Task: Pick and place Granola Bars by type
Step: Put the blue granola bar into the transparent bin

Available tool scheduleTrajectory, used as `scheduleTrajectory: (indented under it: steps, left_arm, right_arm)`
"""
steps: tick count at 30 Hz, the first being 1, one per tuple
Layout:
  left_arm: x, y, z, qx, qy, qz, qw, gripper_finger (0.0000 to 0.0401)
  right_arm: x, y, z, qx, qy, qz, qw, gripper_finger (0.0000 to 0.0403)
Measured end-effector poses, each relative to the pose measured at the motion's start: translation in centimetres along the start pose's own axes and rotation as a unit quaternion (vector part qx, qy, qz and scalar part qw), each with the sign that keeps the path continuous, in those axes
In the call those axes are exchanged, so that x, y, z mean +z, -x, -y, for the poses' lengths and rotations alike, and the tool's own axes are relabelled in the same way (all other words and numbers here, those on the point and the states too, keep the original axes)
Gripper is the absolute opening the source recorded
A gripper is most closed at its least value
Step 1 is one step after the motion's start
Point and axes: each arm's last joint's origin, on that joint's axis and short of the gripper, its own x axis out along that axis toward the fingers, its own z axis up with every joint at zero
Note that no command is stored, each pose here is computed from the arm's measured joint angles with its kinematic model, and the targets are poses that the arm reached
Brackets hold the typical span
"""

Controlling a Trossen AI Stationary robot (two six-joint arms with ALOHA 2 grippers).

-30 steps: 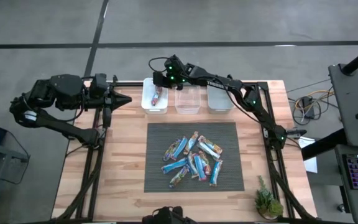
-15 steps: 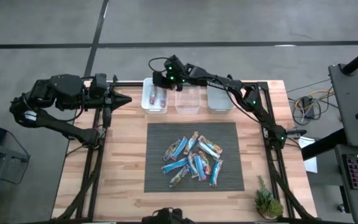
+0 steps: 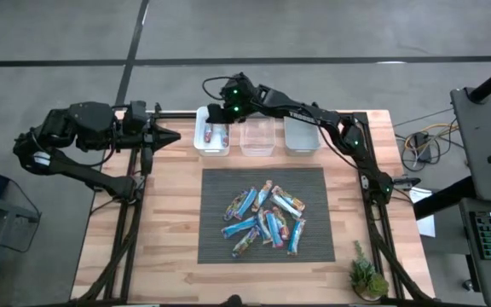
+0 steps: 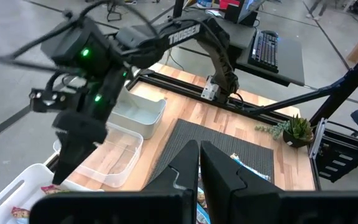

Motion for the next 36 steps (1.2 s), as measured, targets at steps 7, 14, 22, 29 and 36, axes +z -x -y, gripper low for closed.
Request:
scheduleTrajectory:
  steps: [7,14,22,29,36]
  left_arm:
    - [0.0,0.0,0.0,0.0,0.0,0.0,1.0,0.0]
    - [0.0,-0.2,0.0,0.001,-0.002,-0.002,1.0,0.0]
    - [0.0,-0.7,0.2,0.003,-0.004,-0.009,1.0,0.0]
    - [-0.1,-1.7,0.5,0.007,-0.008,-0.021,1.0,0.0]
    - [-0.1,-2.6,0.8,0.01,-0.011,-0.032,0.999,0.0]
  right_arm:
    - [-0.7,2.8,-3.7,0.029,0.078,0.01,0.997,0.0071]
    - [-2.3,5.3,-6.7,0.043,0.161,-0.002,0.986,0.0038]
    - [-5.0,8.8,-9.3,0.031,0.253,-0.052,0.965,0.0013]
    - [-7.5,12.6,-11.8,0.037,0.336,-0.081,0.938,0.0008]
    - [-9.7,16.1,-13.7,0.033,0.406,-0.087,0.909,0.0008]
